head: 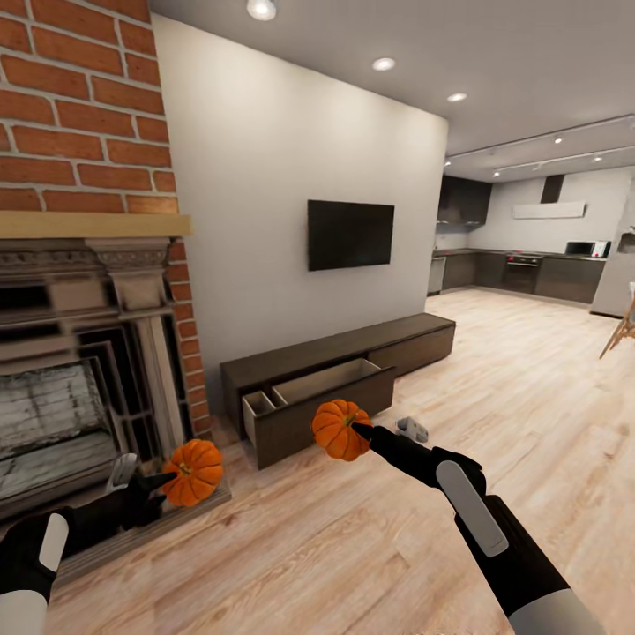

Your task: Place each of the two pumpkins and all three candles from the living room inside a cabinet in the living room (use any cabinet), then make sure every cabinet is closed, and position the cauldron so it is next to a table in the living room.

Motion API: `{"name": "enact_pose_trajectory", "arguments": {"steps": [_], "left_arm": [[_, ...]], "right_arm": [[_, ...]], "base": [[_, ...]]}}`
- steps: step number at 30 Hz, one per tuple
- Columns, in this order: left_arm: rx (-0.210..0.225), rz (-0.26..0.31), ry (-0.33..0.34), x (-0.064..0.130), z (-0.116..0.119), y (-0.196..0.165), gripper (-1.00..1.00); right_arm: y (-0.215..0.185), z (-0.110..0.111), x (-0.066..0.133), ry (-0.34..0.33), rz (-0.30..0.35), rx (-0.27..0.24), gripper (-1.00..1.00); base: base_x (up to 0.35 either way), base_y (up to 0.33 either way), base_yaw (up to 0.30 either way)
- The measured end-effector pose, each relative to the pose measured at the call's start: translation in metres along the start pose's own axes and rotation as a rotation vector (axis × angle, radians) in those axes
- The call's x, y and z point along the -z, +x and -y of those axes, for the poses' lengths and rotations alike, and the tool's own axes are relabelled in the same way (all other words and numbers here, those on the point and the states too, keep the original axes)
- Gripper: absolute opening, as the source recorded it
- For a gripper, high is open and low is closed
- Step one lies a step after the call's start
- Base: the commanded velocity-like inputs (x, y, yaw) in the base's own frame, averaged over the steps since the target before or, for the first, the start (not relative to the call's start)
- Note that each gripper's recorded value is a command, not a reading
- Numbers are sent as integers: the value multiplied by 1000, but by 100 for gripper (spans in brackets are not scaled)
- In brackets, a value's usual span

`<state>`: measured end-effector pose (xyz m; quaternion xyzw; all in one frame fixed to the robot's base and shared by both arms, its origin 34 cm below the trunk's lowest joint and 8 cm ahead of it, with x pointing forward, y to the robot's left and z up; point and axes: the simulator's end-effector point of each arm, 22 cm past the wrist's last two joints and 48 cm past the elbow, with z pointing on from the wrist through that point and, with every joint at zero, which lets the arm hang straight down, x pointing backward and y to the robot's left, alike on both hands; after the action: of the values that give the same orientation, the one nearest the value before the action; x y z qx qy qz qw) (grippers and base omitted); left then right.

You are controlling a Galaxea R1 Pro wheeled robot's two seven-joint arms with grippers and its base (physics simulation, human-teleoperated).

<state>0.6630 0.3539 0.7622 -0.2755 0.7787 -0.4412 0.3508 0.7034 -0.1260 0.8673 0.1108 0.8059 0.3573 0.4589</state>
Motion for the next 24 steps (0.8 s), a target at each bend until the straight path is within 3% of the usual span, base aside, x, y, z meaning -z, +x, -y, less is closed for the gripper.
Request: {"name": "enact_pose_trajectory", "arguments": {"steps": [24], "left_arm": [[-12,10,18,5,11,-3,-100]], "right_arm": [[-9,-4,8,-2,19,15,-100]], "base": [[0,0,-245]]}}
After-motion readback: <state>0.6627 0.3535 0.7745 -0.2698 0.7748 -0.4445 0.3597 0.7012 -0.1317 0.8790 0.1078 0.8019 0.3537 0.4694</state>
